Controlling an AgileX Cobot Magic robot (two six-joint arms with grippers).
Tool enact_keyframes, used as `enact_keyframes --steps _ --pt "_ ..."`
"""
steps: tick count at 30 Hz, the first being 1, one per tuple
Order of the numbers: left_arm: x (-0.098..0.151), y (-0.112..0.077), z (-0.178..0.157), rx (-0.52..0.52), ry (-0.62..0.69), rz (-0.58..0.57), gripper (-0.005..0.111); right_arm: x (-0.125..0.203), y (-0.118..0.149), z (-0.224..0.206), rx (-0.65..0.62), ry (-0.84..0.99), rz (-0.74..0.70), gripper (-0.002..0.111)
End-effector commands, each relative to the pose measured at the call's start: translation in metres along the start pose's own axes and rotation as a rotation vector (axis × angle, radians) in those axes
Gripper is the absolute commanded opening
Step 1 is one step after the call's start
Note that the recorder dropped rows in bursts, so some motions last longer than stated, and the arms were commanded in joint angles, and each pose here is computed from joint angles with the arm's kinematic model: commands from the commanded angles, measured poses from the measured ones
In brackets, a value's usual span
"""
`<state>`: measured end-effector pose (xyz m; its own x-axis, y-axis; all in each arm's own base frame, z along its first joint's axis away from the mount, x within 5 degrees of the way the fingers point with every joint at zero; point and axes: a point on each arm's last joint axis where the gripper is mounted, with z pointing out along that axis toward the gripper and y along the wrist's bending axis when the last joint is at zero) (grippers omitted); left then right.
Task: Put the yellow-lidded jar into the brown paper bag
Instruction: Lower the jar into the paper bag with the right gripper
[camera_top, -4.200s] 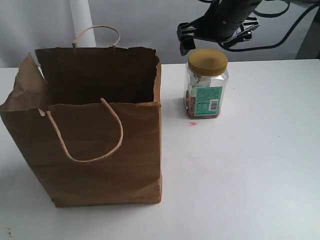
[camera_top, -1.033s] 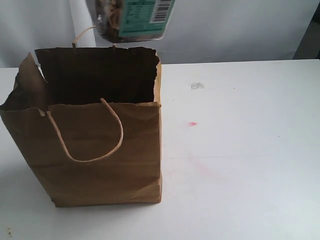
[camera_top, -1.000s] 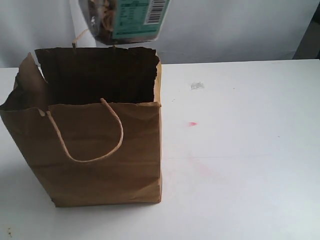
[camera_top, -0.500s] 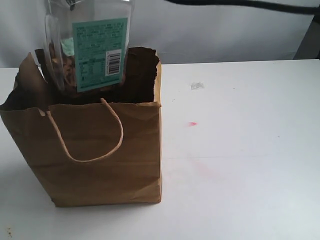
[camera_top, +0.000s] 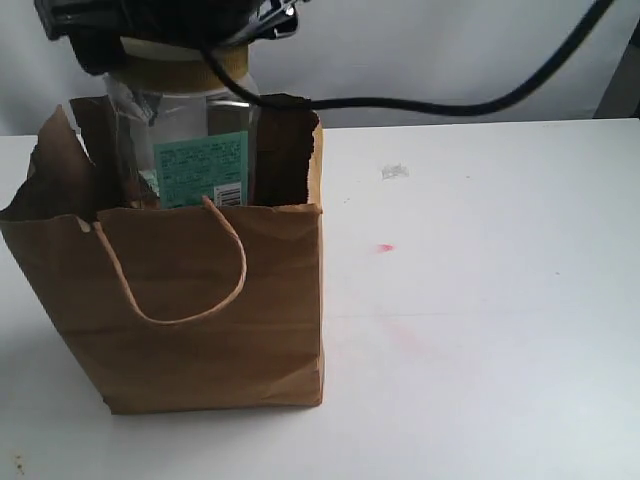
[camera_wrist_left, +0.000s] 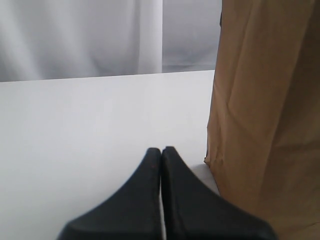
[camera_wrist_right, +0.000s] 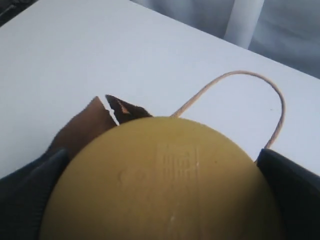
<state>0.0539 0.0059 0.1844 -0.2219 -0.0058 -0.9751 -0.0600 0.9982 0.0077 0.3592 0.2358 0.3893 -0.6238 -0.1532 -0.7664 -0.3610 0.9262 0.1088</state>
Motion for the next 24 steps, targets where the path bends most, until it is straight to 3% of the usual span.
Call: enact_keyframes --steps 1,10,24 --pt "-0.001 -0.001 0.000 0.008 -0.008 -0.006 0.001 0.009 0.000 0.027 0.041 0.035 0.001 0.000" --pt "-0.001 -0.001 0.000 0.008 -0.008 -0.006 0.001 0.042 -0.002 0.085 0.096 0.206 -0.015 0.000" --pt "-0.001 -0.001 0.000 0.008 -0.008 -0.006 0.001 0.056 -0.005 0.092 0.131 0.318 -0.013 0.000"
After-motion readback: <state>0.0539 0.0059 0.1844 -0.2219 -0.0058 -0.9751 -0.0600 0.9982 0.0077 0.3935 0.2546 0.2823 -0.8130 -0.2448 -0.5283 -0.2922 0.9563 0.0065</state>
